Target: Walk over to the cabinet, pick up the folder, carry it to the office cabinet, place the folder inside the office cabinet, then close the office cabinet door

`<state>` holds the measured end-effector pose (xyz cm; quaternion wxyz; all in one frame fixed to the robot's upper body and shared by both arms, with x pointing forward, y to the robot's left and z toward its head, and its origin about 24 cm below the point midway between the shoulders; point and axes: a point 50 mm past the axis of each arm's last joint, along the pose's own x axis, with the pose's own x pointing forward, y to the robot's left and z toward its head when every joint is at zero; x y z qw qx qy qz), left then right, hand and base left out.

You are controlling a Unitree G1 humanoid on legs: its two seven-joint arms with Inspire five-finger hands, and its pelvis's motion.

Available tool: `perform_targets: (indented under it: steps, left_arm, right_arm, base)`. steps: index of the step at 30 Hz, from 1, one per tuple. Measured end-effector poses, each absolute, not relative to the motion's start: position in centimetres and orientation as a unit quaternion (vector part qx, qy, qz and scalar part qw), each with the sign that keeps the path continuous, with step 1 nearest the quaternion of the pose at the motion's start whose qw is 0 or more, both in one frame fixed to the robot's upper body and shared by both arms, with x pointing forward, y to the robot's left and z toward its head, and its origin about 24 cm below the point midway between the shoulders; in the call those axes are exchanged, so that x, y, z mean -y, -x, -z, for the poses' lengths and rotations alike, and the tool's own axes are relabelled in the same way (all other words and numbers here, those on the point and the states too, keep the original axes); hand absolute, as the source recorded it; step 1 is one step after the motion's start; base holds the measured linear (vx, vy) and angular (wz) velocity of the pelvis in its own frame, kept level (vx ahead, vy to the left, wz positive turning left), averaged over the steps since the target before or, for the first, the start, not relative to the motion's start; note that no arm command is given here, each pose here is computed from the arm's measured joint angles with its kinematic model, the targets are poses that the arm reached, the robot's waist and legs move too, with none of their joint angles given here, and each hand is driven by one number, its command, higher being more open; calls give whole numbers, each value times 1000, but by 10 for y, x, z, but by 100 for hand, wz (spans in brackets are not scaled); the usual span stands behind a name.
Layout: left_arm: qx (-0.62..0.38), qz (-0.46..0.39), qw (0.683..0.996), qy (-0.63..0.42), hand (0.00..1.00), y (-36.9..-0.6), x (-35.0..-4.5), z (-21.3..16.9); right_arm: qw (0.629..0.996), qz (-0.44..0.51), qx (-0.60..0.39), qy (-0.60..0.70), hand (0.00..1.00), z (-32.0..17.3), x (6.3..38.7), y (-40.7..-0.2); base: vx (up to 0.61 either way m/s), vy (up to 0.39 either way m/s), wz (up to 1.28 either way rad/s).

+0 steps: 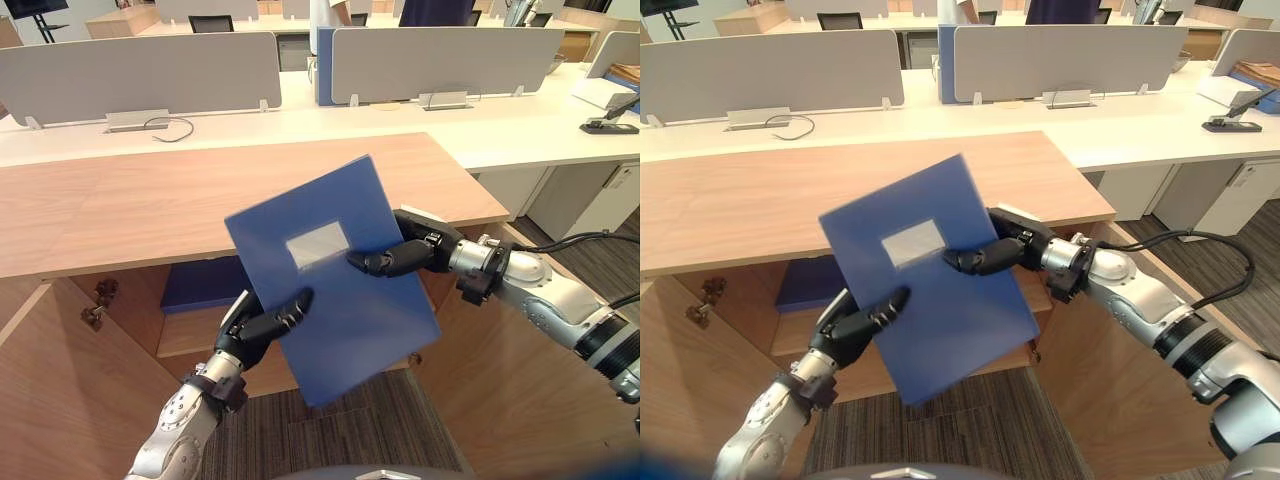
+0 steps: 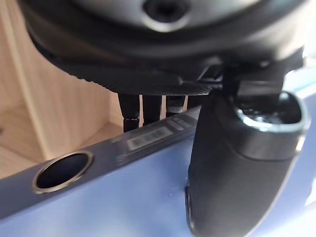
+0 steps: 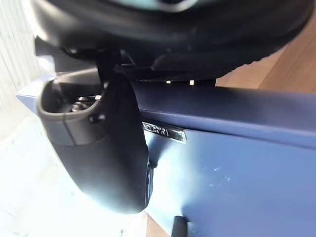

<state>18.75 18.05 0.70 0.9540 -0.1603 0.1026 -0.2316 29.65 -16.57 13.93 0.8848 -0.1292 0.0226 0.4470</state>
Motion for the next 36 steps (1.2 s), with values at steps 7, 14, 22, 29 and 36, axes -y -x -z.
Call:
perform_targets:
  steps: [7, 14, 22, 29, 36]
  left_arm:
    - [-270, 368, 879, 140, 100, -150, -159, 45]
    - [-363, 385, 827, 190, 100, -128, -135, 91]
    - [-472, 194, 849, 136, 100, -112, -145, 146]
    - [-500, 31, 859, 103, 100, -102, -179, 159]
    - [-527, -66, 846, 49, 100, -80, -207, 164]
  right_arm:
    - [832, -512, -27, 211, 0, -139, 152, -278]
    - [827, -526, -11, 197, 0, -136, 137, -277]
    - [842, -489, 196, 119, 0, -201, 108, -281]
    - [833, -442, 312, 117, 0, -215, 92, -264]
    - [821, -453, 229, 261, 0, -145, 82, -252]
  base:
    - [-51, 4, 3]
    - [-20, -3, 0]
    - [-7, -2, -3]
    - [-44, 7, 3]
    - [-53, 11, 8]
